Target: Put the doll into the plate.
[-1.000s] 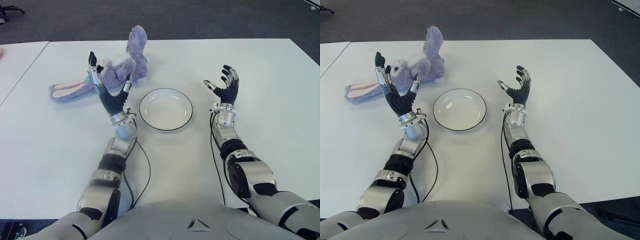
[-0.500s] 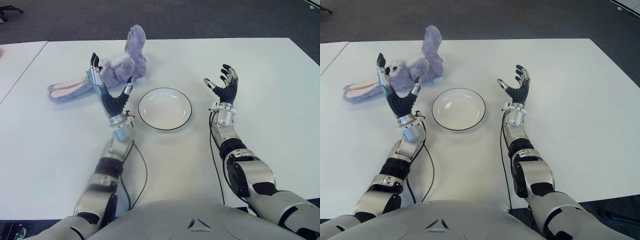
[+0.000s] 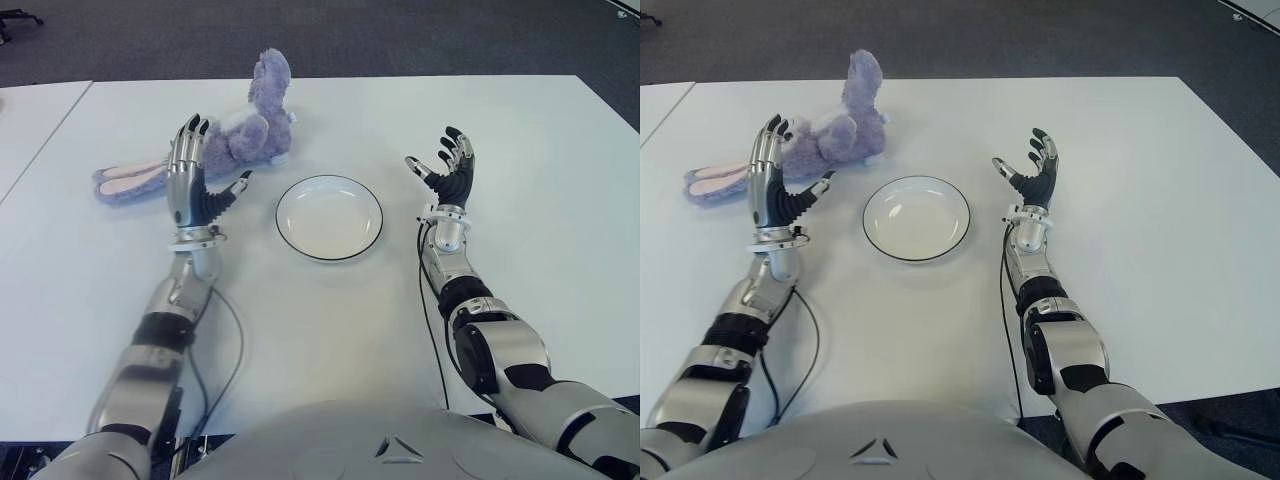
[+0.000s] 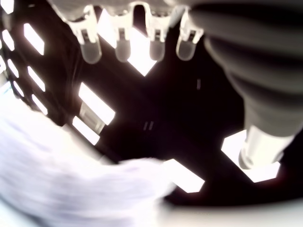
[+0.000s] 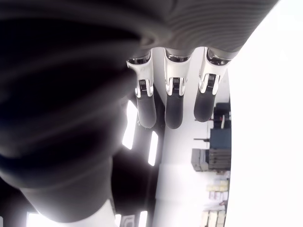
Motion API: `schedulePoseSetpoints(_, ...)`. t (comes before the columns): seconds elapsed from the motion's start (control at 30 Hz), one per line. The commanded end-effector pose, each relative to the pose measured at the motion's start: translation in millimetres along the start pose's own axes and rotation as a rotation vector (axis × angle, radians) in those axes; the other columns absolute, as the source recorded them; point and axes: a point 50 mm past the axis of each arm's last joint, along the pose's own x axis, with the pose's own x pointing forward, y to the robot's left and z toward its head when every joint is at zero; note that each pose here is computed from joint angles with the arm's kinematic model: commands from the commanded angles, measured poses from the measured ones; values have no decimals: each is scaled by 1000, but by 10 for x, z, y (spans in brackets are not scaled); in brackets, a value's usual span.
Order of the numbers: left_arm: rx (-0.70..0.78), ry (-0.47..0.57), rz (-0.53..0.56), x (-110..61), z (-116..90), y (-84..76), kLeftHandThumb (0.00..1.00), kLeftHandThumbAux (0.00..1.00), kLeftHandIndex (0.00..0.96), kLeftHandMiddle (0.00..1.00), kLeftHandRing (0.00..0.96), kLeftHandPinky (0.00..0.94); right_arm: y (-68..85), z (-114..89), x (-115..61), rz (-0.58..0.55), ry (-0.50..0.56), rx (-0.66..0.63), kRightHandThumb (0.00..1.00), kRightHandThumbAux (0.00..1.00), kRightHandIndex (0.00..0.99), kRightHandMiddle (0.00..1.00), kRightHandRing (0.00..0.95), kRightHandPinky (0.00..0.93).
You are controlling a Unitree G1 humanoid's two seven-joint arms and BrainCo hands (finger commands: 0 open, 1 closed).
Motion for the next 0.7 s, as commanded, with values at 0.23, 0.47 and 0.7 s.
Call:
schedulePoseSetpoints(0.23, 432, -15, -401, 119, -466, 57, 286, 580, 111, 0, 0, 0, -250, -1035, -1487, 44, 571, -127, 91, 944, 183, 161, 157, 197)
schedulePoseSetpoints(0.47, 514, -7, -427, 154, -566, 115, 341, 567, 91, 0, 0, 0, -265, -1047, -1495, 48, 582, -127, 104, 957, 189, 172, 165, 207)
schedulePoseSetpoints(0.7, 559, -16, -427, 176, -611, 170, 339, 557, 67, 0, 0, 0, -276, -1040, -1493, 36, 573, -122, 113, 964, 200, 180, 171, 204)
